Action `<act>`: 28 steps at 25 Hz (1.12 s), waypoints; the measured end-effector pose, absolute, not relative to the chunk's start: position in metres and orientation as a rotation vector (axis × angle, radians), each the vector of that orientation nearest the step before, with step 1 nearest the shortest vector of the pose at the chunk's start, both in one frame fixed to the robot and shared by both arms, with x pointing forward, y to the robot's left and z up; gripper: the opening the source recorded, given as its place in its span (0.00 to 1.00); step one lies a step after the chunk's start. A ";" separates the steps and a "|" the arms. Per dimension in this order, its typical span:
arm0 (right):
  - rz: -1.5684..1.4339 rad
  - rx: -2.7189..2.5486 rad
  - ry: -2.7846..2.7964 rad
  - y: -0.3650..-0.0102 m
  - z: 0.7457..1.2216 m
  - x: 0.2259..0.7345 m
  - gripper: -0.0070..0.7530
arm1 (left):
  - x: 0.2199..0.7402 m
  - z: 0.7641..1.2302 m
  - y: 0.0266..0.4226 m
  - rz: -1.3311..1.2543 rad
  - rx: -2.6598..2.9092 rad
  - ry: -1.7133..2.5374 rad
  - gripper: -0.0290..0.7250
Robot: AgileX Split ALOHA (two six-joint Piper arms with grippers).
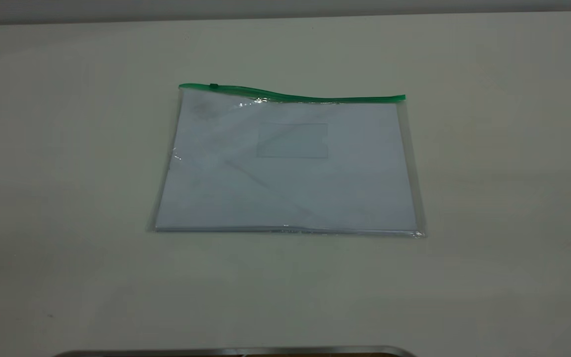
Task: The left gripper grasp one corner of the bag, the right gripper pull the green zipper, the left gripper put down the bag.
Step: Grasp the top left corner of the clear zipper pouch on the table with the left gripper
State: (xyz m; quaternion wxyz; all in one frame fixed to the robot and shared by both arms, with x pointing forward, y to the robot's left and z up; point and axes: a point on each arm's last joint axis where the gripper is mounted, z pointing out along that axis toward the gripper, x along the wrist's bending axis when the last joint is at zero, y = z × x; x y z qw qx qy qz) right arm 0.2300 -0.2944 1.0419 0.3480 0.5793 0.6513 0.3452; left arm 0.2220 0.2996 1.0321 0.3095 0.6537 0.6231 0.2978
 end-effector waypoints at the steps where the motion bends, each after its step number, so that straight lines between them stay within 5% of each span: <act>1: 0.895 1.502 1.689 -0.294 1.042 0.230 0.77 | 0.222 1.032 0.300 0.787 1.727 1.646 0.82; 28: 0.959 1.443 1.610 -0.294 1.055 0.230 0.77 | 0.258 1.056 0.299 0.733 1.775 1.695 0.82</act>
